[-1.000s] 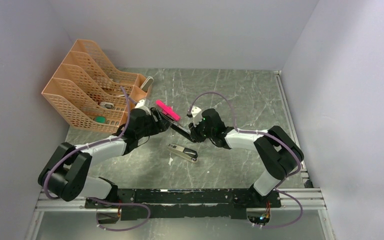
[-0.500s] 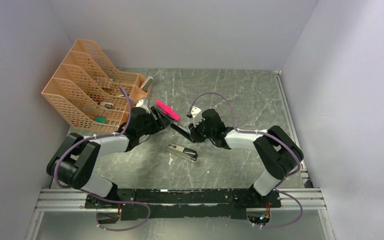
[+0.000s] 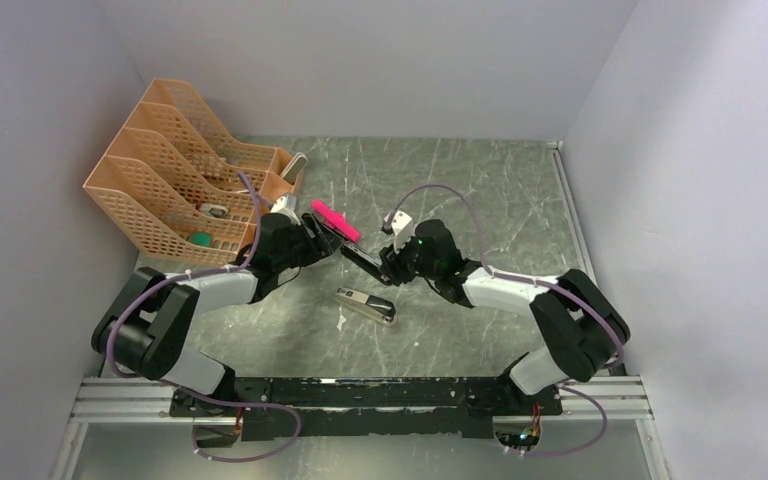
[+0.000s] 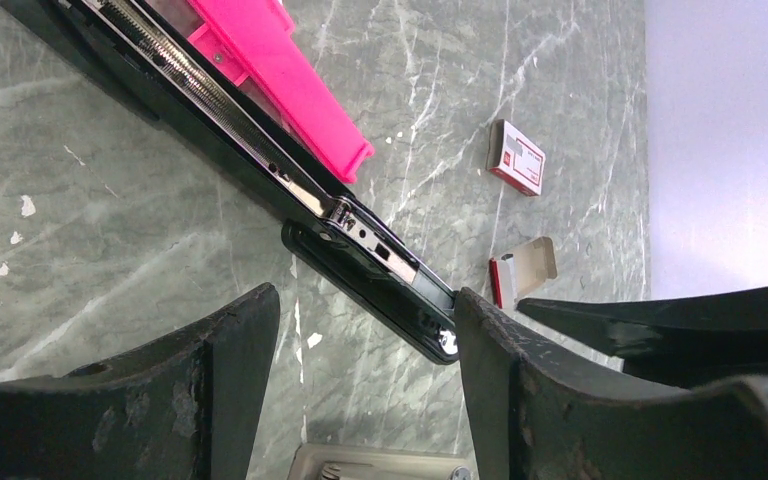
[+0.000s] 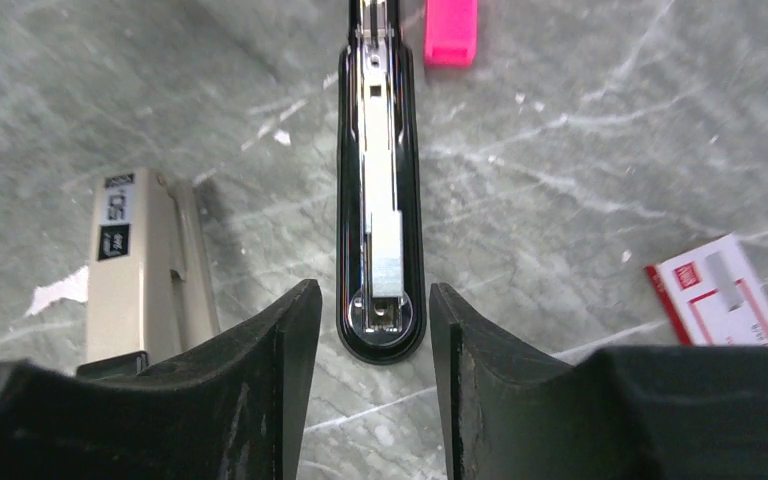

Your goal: Load the staples into the stapler

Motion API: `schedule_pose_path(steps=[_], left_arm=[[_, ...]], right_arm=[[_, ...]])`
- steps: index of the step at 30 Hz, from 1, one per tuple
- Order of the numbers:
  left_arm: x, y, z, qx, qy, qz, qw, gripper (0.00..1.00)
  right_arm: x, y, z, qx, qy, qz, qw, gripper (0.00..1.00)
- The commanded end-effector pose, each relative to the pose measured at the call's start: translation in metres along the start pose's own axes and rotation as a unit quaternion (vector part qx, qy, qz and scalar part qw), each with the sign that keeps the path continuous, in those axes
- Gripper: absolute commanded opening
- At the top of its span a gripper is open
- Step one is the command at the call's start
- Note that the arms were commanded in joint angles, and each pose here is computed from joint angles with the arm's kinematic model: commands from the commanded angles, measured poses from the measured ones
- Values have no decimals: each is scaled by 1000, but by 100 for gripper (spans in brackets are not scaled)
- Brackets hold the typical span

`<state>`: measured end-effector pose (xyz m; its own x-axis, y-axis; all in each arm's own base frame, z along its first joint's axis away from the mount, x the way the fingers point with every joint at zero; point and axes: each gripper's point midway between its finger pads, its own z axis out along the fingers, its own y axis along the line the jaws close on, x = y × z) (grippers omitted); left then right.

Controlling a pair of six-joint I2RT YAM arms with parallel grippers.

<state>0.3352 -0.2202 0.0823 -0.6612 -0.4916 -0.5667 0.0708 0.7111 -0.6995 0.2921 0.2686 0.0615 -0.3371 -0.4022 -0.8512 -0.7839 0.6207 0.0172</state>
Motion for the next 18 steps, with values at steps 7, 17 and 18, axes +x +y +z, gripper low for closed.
schedule_pose_path(steps=[7,17,18], left_arm=[[-15,-7,6,10,-15,44,999,69],[-9,10,15,-13,-8,70,997,69],[-9,12,16,-16,-8,74,997,69]], right_arm=[[-28,-12,-9,37,-64,3,997,51],[-21,-18,-3,53,-49,25,997,51],[-20,-21,-4,63,-47,31,996,51]])
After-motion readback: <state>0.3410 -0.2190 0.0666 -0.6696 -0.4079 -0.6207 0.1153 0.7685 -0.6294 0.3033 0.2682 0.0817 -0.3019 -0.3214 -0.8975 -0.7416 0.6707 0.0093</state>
